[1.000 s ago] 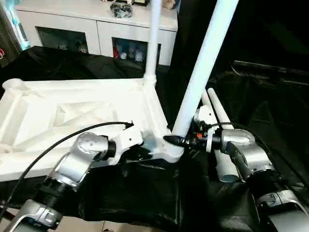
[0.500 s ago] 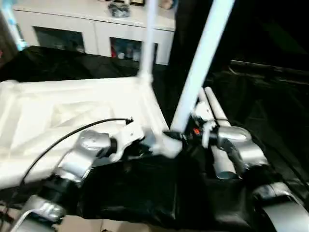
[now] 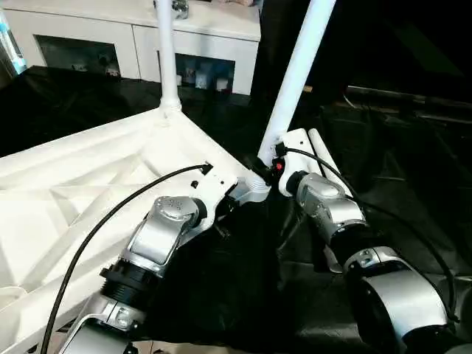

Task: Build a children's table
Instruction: Insert table leg to table base

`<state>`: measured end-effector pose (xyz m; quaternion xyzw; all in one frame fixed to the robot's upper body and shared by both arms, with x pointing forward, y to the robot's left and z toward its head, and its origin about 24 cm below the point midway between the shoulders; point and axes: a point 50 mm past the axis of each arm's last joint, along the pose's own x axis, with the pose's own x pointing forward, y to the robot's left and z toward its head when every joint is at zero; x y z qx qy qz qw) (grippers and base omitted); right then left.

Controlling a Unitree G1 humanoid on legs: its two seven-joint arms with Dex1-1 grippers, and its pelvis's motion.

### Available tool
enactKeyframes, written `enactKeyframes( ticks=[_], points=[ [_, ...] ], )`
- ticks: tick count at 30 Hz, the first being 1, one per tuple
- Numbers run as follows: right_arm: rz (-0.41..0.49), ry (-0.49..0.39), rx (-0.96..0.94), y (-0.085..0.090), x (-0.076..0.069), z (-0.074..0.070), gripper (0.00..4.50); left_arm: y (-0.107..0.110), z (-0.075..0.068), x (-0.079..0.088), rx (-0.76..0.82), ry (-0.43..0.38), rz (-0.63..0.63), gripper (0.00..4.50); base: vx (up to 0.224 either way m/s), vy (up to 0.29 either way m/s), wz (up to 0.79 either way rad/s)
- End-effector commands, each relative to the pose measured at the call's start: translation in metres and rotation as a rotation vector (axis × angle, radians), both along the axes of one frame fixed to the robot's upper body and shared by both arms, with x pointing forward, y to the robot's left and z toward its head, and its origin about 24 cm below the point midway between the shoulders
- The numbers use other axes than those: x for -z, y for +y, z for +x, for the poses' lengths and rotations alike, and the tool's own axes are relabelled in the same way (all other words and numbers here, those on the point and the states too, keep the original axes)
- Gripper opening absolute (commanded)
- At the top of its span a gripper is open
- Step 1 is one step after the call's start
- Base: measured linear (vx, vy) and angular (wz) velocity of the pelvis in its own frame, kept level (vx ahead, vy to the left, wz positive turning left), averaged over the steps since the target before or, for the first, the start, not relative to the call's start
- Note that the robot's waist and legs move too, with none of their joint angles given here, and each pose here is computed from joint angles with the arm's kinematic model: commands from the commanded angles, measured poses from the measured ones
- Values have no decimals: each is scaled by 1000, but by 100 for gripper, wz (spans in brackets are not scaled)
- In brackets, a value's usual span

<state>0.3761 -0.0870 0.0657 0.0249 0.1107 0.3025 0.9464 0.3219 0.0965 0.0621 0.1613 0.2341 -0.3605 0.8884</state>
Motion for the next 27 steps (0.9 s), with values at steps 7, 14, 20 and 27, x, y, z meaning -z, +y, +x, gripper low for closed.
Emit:
enactKeyframes(
  ticks=[7,14,20,27],
  points=[
    [-44,154,-28,-4,36,-15,261,-7,6,-39,56,-165,-41,0,0,0,0],
    [-38,83,-127,-4,20,-11,320,-2,3,-37,140,-175,-12,0,0,0,0],
    [-36,18,-269,-18,7,-13,368,0,-3,-33,252,-161,-12,0,0,0,0],
    [-81,-14,-443,-37,3,-25,368,1,-11,-28,403,-133,-14,0,0,0,0]
  ],
)
